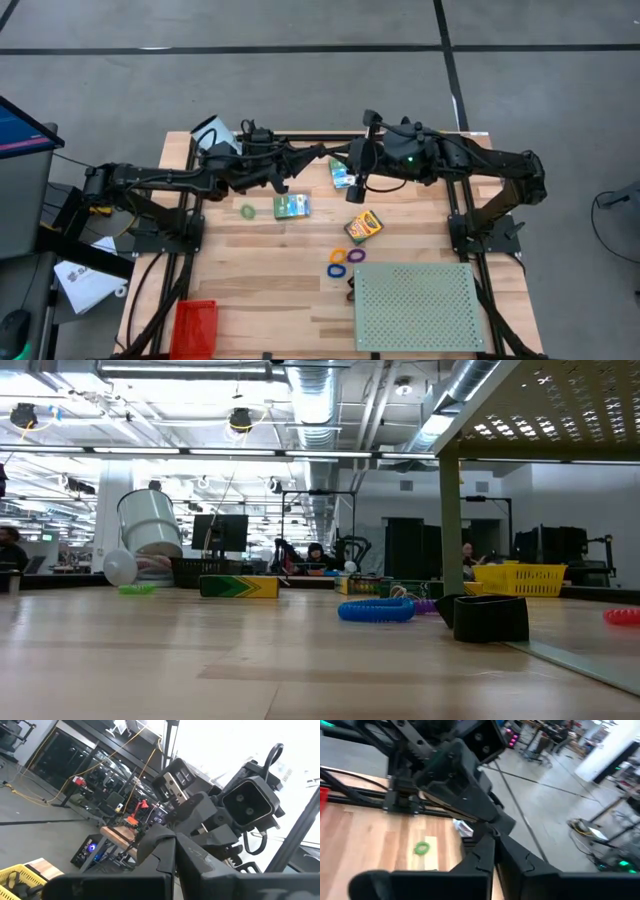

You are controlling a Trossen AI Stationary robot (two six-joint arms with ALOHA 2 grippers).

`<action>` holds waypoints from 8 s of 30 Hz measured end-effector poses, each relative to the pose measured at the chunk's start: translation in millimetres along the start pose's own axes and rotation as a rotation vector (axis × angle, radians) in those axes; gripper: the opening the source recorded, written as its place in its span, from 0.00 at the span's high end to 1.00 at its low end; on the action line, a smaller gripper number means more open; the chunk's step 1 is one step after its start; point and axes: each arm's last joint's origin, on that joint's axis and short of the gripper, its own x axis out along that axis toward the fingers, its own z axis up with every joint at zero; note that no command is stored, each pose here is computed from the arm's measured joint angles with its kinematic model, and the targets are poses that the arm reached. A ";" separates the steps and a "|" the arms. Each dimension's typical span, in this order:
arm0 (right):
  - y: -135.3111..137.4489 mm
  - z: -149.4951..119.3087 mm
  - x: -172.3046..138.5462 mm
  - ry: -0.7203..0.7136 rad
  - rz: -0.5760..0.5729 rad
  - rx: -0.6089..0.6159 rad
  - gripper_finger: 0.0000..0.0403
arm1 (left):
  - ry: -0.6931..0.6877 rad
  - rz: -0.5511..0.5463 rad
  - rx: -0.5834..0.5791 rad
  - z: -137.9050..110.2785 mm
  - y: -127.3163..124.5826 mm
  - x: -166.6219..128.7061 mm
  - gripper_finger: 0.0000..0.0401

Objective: Pick & Place Office Desk Supplies
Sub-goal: Put the black rubber band into the yellow bin

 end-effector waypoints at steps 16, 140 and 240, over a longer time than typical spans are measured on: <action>-72.8 2.5 -41.2 0.132 -0.422 0.205 1.00 | 0.158 -0.084 -0.080 -0.6 -6.7 -9.1 0.81; -126.4 -14.7 -165.8 -0.410 0.274 0.970 0.63 | 1.081 -0.318 0.609 -268.2 -35.2 -66.2 0.61; -0.7 15.9 -2.4 -0.343 0.339 -0.209 0.34 | 0.197 -0.521 -0.473 -1.9 -33.1 5.7 1.00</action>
